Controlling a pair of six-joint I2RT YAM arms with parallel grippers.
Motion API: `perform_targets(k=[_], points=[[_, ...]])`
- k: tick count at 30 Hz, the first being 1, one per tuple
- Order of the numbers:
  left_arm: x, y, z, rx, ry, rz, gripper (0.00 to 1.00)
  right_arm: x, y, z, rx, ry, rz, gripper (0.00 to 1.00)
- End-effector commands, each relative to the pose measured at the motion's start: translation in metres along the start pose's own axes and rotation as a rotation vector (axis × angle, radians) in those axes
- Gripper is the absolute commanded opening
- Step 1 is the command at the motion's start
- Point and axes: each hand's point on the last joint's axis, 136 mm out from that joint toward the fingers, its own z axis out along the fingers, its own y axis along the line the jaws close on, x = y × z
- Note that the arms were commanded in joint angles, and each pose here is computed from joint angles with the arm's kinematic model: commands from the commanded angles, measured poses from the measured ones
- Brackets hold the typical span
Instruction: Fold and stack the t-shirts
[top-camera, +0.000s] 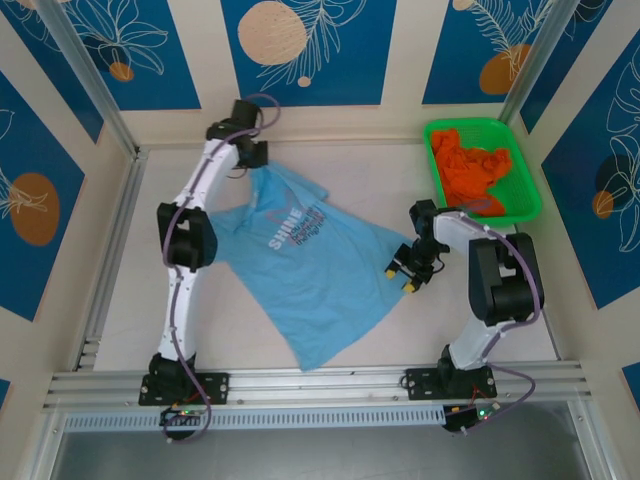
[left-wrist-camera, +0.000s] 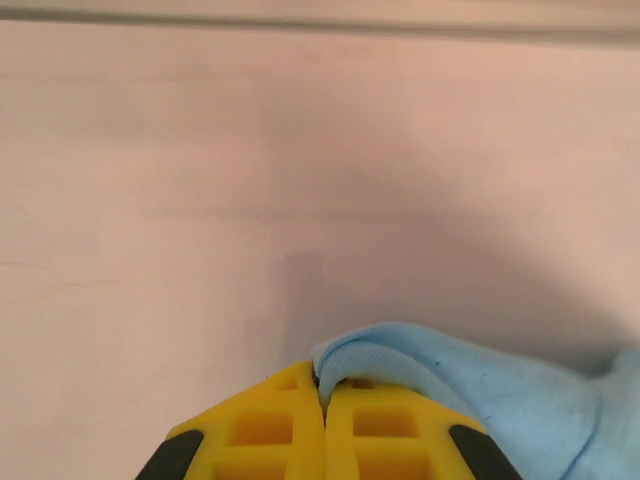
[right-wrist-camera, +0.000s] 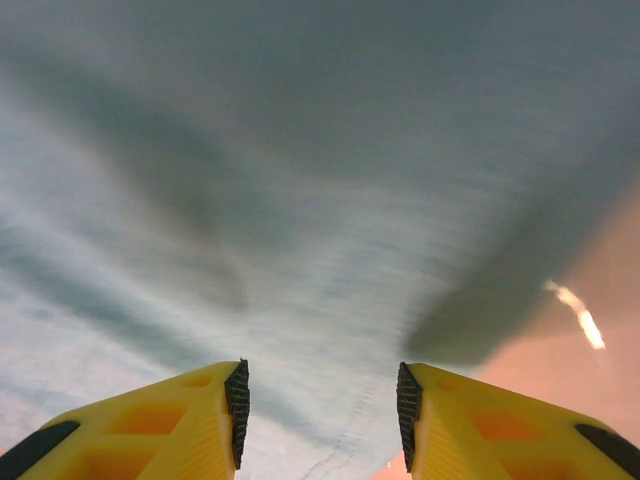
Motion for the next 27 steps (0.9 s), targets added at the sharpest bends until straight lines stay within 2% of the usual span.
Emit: perform_targets(k=[1, 3, 6, 8, 9, 10, 11, 14, 17, 21, 24, 27], points=[[-0.037, 0.021, 0.001, 0.071, -0.089, -0.148, 0.00, -0.013, 0.012, 0.000, 0.030, 0.021, 0.017, 0.46], [-0.046, 0.036, 0.011, 0.078, -0.108, -0.178, 0.00, -0.023, 0.023, 0.001, 0.046, 0.021, 0.018, 0.47], [-0.053, 0.060, 0.033, 0.069, -0.131, -0.213, 0.14, -0.036, 0.041, 0.002, 0.080, 0.024, 0.004, 0.50], [-0.054, 0.086, 0.045, 0.022, -0.141, -0.251, 0.29, -0.043, 0.051, 0.001, 0.109, 0.033, -0.001, 0.53], [-0.053, 0.098, 0.049, -0.006, -0.143, -0.263, 0.30, -0.045, 0.057, -0.001, 0.117, 0.034, -0.003, 0.55], [-0.052, 0.115, 0.050, -0.053, -0.144, -0.283, 0.35, -0.047, 0.064, -0.004, 0.121, 0.024, -0.011, 0.56], [-0.050, 0.135, 0.048, -0.123, -0.147, -0.315, 0.46, -0.047, 0.071, -0.008, 0.123, 0.012, -0.022, 0.58], [-0.051, 0.174, 0.029, -0.230, -0.155, -0.386, 0.59, -0.036, 0.099, -0.021, 0.072, -0.017, -0.087, 0.61], [-0.058, 0.188, -0.002, -0.286, -0.179, -0.390, 0.69, -0.010, 0.130, -0.028, -0.010, -0.040, -0.194, 0.65], [-0.048, 0.190, -0.041, -0.327, -0.151, -0.410, 0.73, 0.031, 0.160, -0.018, -0.096, -0.005, -0.301, 0.66], [-0.026, 0.164, -0.048, -0.202, -0.090, -0.442, 0.70, 0.056, 0.171, -0.003, -0.121, 0.052, -0.340, 0.65], [0.003, 0.140, -0.049, -0.100, -0.030, -0.442, 0.62, 0.075, 0.181, 0.009, -0.129, 0.067, -0.399, 0.62]])
